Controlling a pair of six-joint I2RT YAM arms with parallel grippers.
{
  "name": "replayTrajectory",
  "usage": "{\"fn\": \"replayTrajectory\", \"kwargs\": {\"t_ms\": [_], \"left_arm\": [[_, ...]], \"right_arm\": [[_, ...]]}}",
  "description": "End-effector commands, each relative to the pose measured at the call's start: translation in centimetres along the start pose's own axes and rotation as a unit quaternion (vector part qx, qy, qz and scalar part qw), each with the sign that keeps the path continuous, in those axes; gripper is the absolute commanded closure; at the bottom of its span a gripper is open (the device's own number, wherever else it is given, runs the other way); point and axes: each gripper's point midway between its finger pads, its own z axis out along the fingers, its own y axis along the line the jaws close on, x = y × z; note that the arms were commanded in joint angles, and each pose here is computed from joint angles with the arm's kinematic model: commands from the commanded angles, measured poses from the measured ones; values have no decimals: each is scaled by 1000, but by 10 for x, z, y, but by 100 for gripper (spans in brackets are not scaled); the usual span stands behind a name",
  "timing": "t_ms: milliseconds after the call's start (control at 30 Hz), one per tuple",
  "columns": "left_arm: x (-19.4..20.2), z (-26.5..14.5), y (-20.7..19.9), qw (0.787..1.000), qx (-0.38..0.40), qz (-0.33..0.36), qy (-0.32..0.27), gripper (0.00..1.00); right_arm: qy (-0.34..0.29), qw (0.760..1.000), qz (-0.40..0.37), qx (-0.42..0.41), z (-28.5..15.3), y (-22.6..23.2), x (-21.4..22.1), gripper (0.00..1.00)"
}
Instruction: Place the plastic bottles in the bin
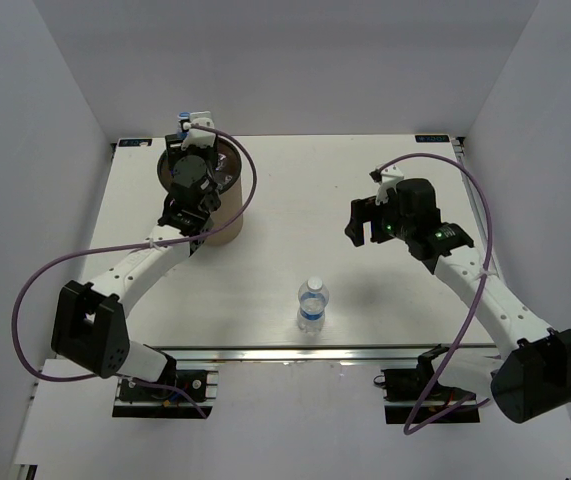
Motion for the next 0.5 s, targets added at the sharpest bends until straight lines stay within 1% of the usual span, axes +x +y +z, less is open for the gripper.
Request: {"fn": "replayTrajectory", "kwargs": {"t_ms": [0, 33, 100, 133, 167, 200, 233, 267, 467], "left_arm": [[-2, -3, -11, 998, 48, 33, 2, 88], [2, -3, -13, 998, 53, 36, 11, 85], [4, -3, -13, 998, 52, 36, 14, 75], [6, -3, -13, 998, 51, 38, 17, 56], [8, -4, -13, 998, 50, 34, 19, 45], [8, -3, -10, 998, 42, 32, 21, 36], [9, -3, -10, 998, 40, 32, 23, 13], [9, -3, -9, 999, 38, 28, 25, 2], [-3, -2, -6, 999, 34, 23, 32, 2]], "right_arm": [[-26, 1000, -11, 5, 1, -3, -19, 11], [-25, 1000, -10, 6, 2, -4, -18, 11], [-23, 1000, -11, 10, 3, -6, -18, 11], [-23, 1000, -11, 11, 3, -6, -18, 11], [-24, 1000, -11, 12, 2, -6, -19, 11], [-24, 1000, -12, 12, 2, -6, -19, 11], [-24, 1000, -11, 12, 2, -6, -19, 11], [-24, 1000, -11, 12, 2, -6, -19, 11], [-26, 1000, -9, 12, 0, -6, -19, 11]]}}
